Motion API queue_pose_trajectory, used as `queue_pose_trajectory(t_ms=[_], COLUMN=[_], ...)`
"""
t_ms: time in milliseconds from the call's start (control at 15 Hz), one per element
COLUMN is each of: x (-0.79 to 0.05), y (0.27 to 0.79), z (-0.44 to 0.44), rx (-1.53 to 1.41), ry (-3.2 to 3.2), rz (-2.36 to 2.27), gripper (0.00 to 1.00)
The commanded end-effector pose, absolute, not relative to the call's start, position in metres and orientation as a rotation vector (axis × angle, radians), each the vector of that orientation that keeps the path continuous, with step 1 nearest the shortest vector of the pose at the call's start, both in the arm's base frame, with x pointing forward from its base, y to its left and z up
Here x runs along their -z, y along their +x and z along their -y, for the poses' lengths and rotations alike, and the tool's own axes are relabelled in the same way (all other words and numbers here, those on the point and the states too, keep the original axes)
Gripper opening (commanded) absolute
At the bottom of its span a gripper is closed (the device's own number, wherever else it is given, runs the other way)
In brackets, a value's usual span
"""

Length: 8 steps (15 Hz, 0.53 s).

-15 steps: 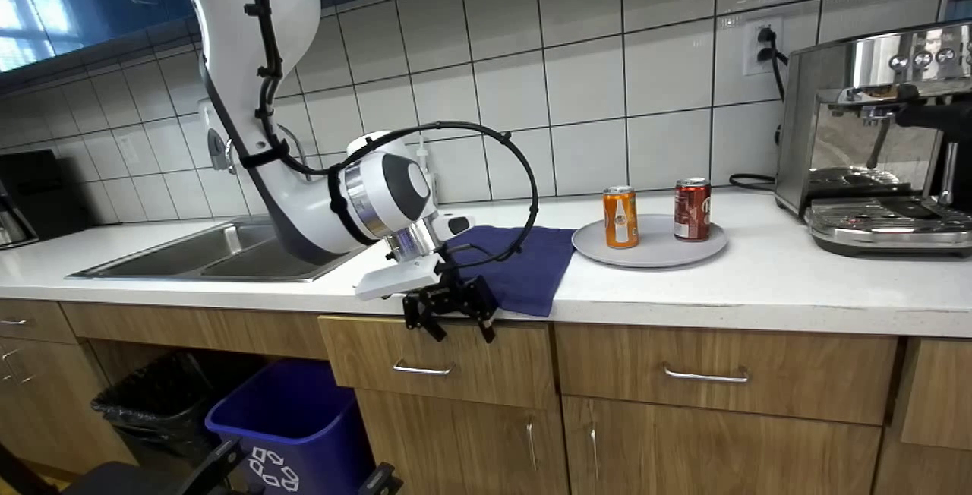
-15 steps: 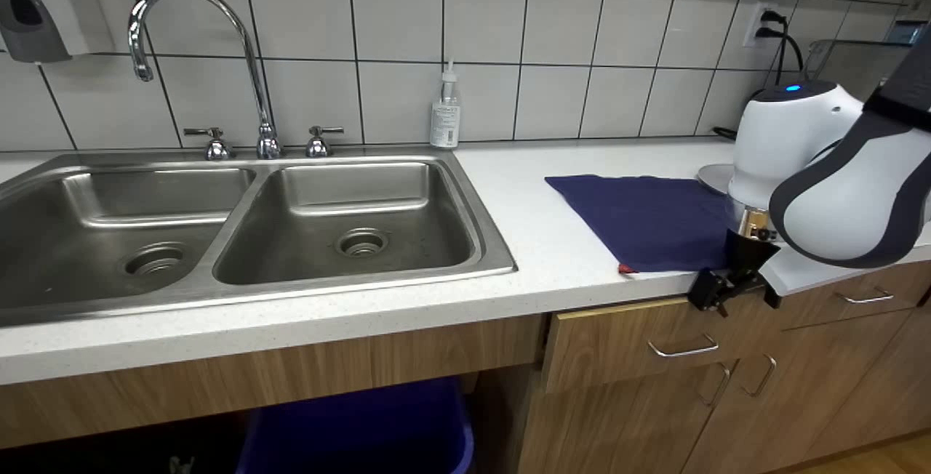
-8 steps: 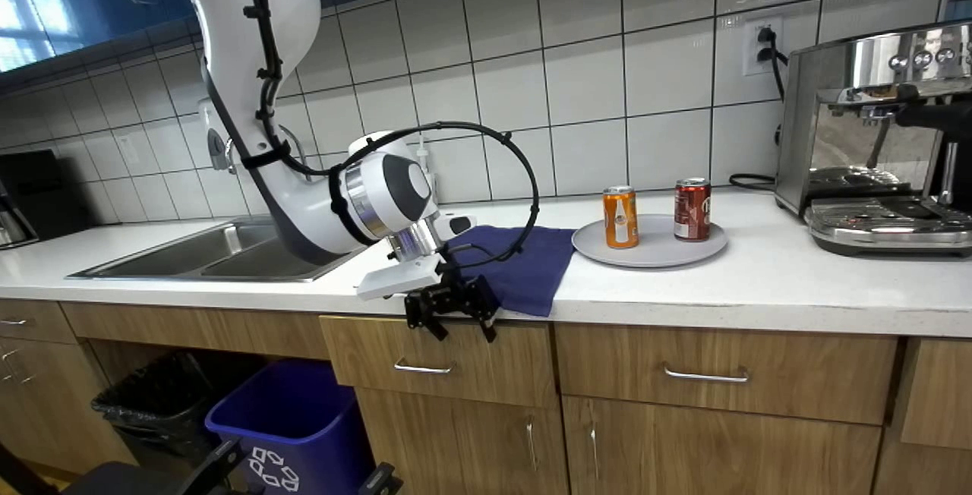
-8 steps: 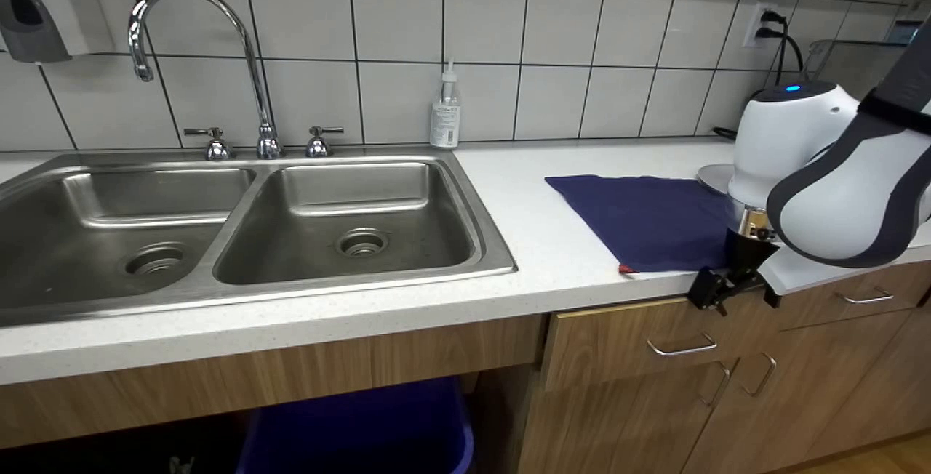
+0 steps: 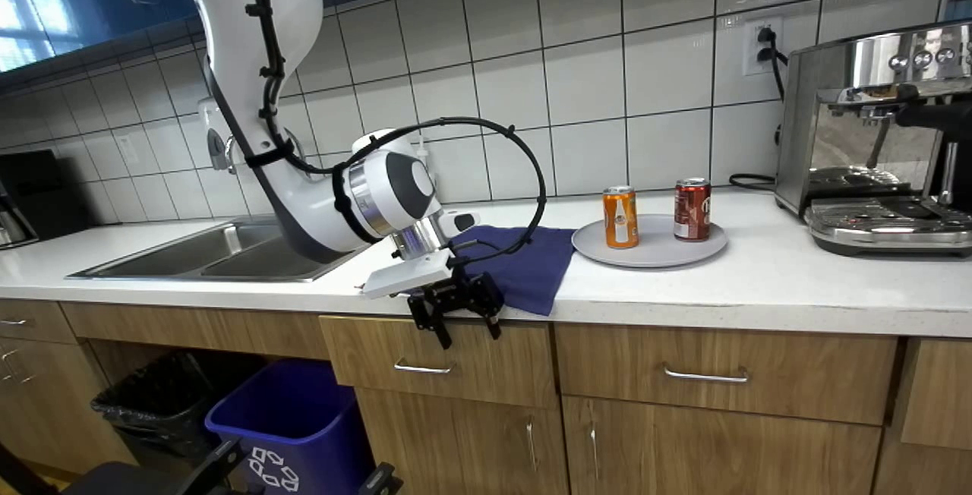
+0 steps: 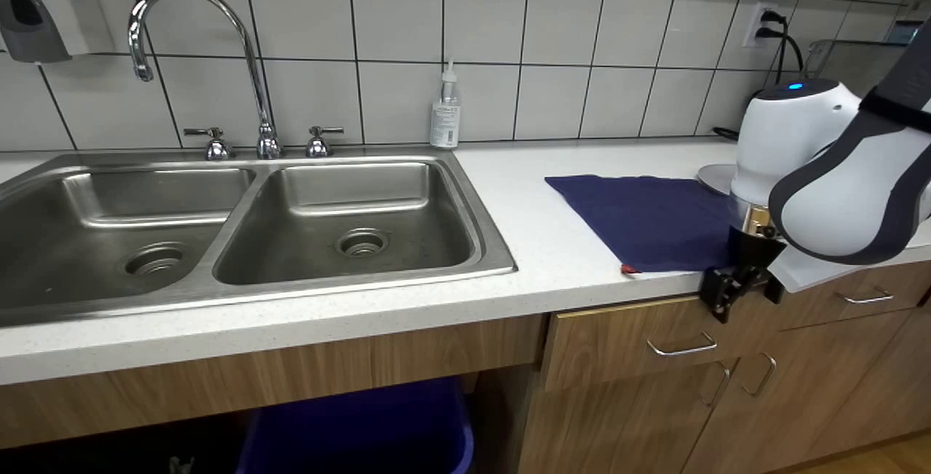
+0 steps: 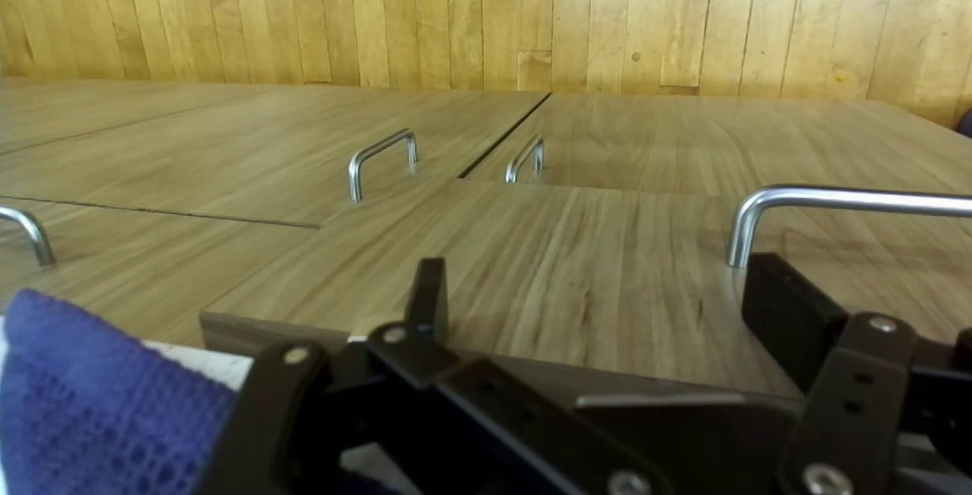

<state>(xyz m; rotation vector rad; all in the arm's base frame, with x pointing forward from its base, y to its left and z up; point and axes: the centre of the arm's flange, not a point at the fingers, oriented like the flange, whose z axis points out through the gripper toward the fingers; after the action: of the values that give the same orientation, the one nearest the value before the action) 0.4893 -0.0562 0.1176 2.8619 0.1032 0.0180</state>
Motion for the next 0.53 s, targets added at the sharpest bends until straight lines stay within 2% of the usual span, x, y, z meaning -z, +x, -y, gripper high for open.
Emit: queue_pose_trajectory(t_ms=[0, 467], x=[-0.131, -0.139], y=[0.491, 0.479], z=[0.068, 0.076], rx=[0.031, 0.151], ry=[2.856, 2.842], rz=[-0.189, -0.316], gripper=[1.00, 1.00])
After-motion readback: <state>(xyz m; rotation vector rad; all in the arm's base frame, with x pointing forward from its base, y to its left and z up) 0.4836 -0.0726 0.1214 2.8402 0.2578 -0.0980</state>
